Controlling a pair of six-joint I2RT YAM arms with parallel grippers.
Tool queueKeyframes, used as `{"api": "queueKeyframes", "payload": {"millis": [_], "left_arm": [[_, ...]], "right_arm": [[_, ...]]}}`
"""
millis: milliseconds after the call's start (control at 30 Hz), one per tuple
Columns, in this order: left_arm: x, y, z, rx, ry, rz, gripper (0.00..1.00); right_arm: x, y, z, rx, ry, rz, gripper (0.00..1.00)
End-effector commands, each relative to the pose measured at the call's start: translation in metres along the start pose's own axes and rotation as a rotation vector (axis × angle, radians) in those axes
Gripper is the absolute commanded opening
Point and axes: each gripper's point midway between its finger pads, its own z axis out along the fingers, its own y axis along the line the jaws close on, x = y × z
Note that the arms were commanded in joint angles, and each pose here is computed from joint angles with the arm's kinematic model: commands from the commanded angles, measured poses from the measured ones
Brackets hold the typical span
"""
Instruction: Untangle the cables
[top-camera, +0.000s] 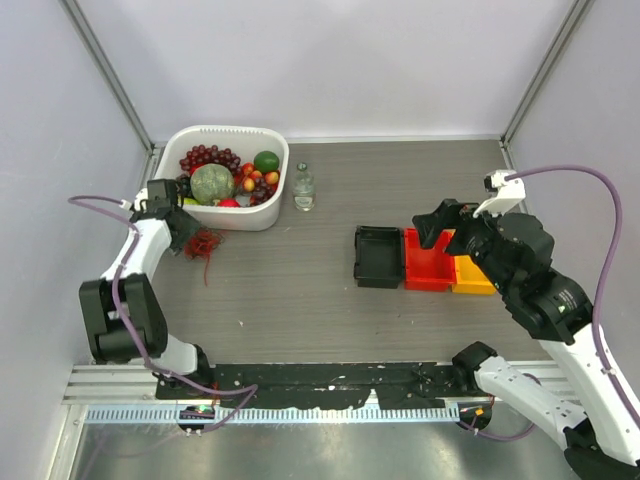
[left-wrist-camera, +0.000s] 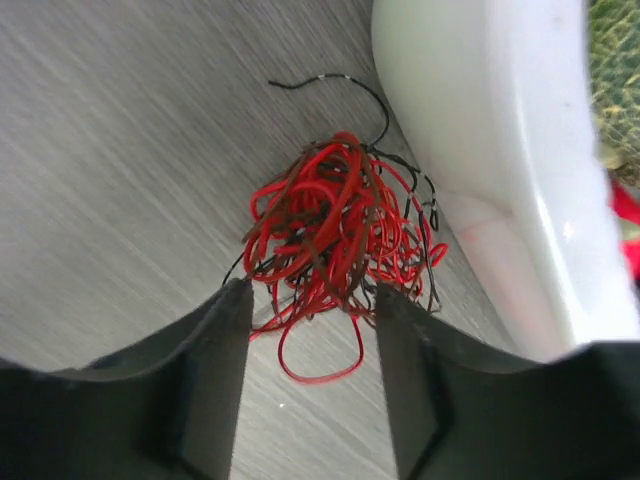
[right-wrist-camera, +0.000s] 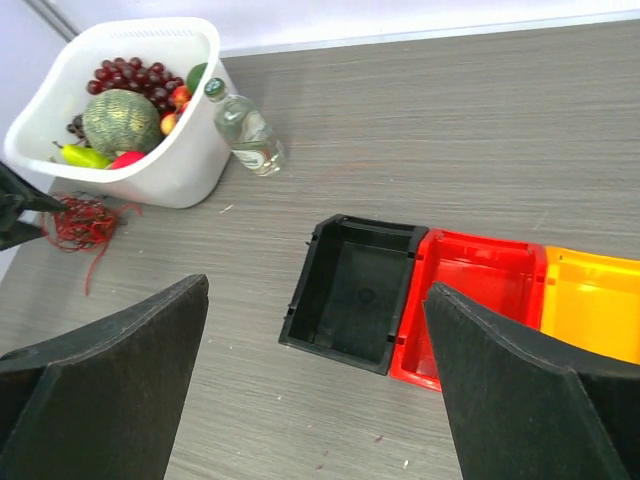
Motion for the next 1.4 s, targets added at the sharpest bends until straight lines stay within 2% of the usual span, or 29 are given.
{"api": "queueKeyframes", "payload": {"millis": [0, 67, 167, 200, 267, 367, 467, 533, 567, 600, 633, 700, 733, 867, 967, 1033, 1133, 1200, 1367], "left_arm": [[0.006, -0.031, 0.006, 0.148, 0.093, -0.014, 0.44], [0.020, -0.031, -0.003, 0.191, 0.131, -0.038, 0.30], [0.048, -0.034, -0.028, 0.306, 0.205, -0.067, 0.15], [0.068, -0.039, -0.040, 0.372, 0.253, -0.061, 0.11], [0.103, -0.057, -0.068, 0.518, 0.325, -0.023, 0.10], [0.177, -0.085, -0.122, 0.737, 0.489, 0.120, 0.12], [0.235, -0.089, -0.159, 0.838, 0.582, 0.252, 0.11], [0.256, -0.085, -0.173, 0.870, 0.597, 0.312, 0.12], [0.262, -0.084, -0.179, 0.880, 0.591, 0.337, 0.15], [0.265, -0.084, -0.183, 0.893, 0.585, 0.352, 0.26], [0.266, -0.083, -0.186, 0.900, 0.581, 0.360, 0.42], [0.263, -0.079, -0.186, 0.901, 0.560, 0.351, 0.73], [0.260, -0.078, -0.186, 0.905, 0.541, 0.347, 0.80], [0.250, -0.077, -0.192, 0.933, 0.494, 0.320, 0.80], [0.245, -0.074, -0.188, 0.919, 0.462, 0.317, 0.68], [0.249, -0.075, -0.189, 0.942, 0.475, 0.330, 0.64], [0.263, -0.077, -0.187, 0.971, 0.523, 0.380, 0.73], [0.273, -0.076, -0.180, 0.943, 0.571, 0.409, 0.75], [0.284, -0.077, -0.173, 0.919, 0.603, 0.420, 0.73]], "right_arm": [[-0.004, 0.018, 0.000, -0.094, -0.010, 0.022, 0.94], [0.001, 0.020, 0.003, -0.106, 0.000, 0.025, 0.94], [0.020, 0.021, 0.016, -0.110, 0.051, 0.029, 0.94], [0.025, 0.022, 0.021, -0.112, 0.070, 0.034, 0.94], [0.049, 0.024, 0.036, -0.108, 0.161, 0.045, 0.92], [0.099, 0.034, 0.064, -0.114, 0.338, 0.060, 0.91], [0.143, 0.053, 0.080, -0.138, 0.434, 0.041, 0.90], [0.166, 0.074, 0.083, -0.181, 0.456, 0.016, 0.90], [0.169, 0.091, 0.084, -0.241, 0.448, 0.022, 0.90], [0.187, 0.095, 0.084, -0.251, 0.491, 0.035, 0.91], [0.191, 0.114, 0.082, -0.330, 0.494, 0.056, 0.90], [0.211, 0.121, 0.082, -0.369, 0.522, 0.069, 0.80], [0.222, 0.118, 0.081, -0.368, 0.538, 0.060, 0.75], [0.232, 0.108, 0.082, -0.372, 0.517, 0.014, 0.58], [0.233, 0.115, 0.080, -0.434, 0.498, 0.004, 0.50], [0.231, 0.126, 0.079, -0.478, 0.491, 0.036, 0.49], [0.225, 0.129, 0.088, -0.472, 0.441, 0.064, 0.51], [0.225, 0.119, 0.100, -0.397, 0.425, 0.030, 0.52], [0.231, 0.120, 0.122, -0.378, 0.438, -0.094, 0.51]]}}
